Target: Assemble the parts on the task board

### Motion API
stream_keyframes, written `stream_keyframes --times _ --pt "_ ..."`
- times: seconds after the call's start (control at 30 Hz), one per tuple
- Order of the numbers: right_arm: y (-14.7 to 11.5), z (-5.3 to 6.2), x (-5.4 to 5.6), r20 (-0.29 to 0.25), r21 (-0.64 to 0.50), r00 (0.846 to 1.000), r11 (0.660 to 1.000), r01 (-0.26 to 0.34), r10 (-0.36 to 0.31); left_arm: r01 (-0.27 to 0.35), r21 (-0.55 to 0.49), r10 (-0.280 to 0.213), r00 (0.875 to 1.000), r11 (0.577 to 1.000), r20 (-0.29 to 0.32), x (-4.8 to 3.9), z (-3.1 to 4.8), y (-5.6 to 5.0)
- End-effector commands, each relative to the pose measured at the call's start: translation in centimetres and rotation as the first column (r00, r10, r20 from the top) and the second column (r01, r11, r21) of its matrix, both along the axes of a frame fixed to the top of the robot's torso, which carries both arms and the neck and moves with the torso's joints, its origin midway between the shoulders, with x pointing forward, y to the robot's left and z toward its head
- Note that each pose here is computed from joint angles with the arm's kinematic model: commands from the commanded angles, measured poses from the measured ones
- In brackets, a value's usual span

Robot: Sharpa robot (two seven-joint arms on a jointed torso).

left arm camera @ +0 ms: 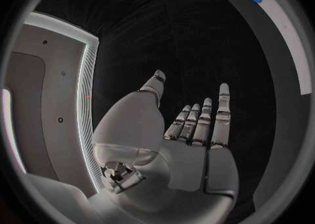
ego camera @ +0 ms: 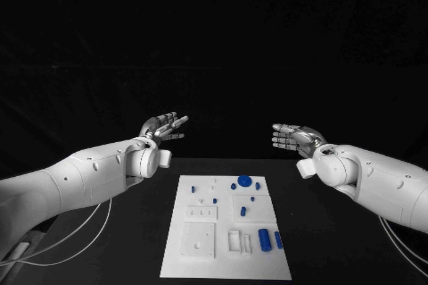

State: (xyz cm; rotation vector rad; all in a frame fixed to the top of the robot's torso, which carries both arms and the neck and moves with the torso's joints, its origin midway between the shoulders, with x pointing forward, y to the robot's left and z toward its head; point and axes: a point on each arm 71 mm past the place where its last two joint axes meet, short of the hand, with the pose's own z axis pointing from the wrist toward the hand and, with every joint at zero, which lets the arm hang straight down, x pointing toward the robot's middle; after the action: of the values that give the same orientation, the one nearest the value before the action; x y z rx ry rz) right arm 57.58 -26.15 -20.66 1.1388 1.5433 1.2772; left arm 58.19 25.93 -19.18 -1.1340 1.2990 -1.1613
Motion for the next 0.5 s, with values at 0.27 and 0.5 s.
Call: stream_keyframes --times 0.27,0.5 --pt "0.09 0.09 -0.01 0.011 0.008 1.000 1.000 -0.013 0.013 0.015 -0.004 -0.015 1.000 1.000 0.015 0.04 0.26 -0.20" --pt "0.10 0.10 -0.02 0.011 0.008 1.000 1.000 -0.013 0.013 0.015 -0.005 -0.015 1.000 1.000 0.015 0.04 0.26 -0.21"
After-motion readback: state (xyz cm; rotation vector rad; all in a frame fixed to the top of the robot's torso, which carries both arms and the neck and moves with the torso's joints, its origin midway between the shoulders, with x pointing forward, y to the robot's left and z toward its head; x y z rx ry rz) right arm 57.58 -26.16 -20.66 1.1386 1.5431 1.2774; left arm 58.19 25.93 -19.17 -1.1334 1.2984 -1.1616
